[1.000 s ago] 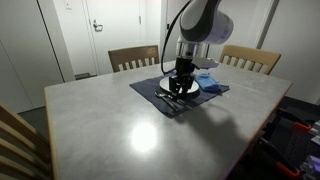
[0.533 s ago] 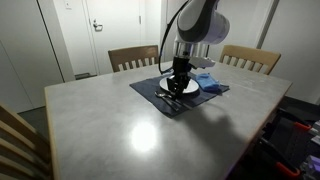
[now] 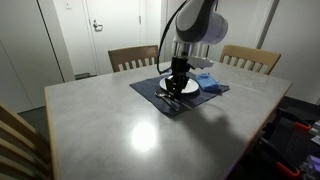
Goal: Put the fork on the white plate
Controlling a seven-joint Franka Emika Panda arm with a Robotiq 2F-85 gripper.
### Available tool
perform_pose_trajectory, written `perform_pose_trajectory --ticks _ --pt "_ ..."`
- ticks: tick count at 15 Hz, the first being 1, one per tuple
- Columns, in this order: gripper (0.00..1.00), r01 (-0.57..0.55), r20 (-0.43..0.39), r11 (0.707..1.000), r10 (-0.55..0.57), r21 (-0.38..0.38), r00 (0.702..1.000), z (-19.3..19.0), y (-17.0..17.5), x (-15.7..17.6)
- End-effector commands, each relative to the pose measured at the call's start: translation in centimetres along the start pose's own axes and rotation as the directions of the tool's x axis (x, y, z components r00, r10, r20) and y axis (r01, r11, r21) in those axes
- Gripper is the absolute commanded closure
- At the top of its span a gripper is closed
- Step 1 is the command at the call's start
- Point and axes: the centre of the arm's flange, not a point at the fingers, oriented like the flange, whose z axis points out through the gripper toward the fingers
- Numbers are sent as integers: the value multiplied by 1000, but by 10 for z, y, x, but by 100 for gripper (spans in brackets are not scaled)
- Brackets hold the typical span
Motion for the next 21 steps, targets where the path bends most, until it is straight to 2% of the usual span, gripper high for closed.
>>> perform_pose_trajectory --ticks 1,3,5,6,8,9,10,21 --pt "68 2 15 1000 -2 4 1000 8 0 6" --pt "69 1 16 1000 -1 5 1000 8 -1 6" --pt "81 0 17 1000 -1 7 1000 8 -2 6" --pt "100 0 18 1000 0 7 1000 9 -2 5" --pt "96 0 18 1000 0 7 1000 8 -4 2" --pt "100 0 19 1000 0 8 1000 7 -4 2" --pt "97 0 19 1000 0 8 1000 8 -5 1" --pt "97 6 24 1000 -6 10 1000 0 -7 1"
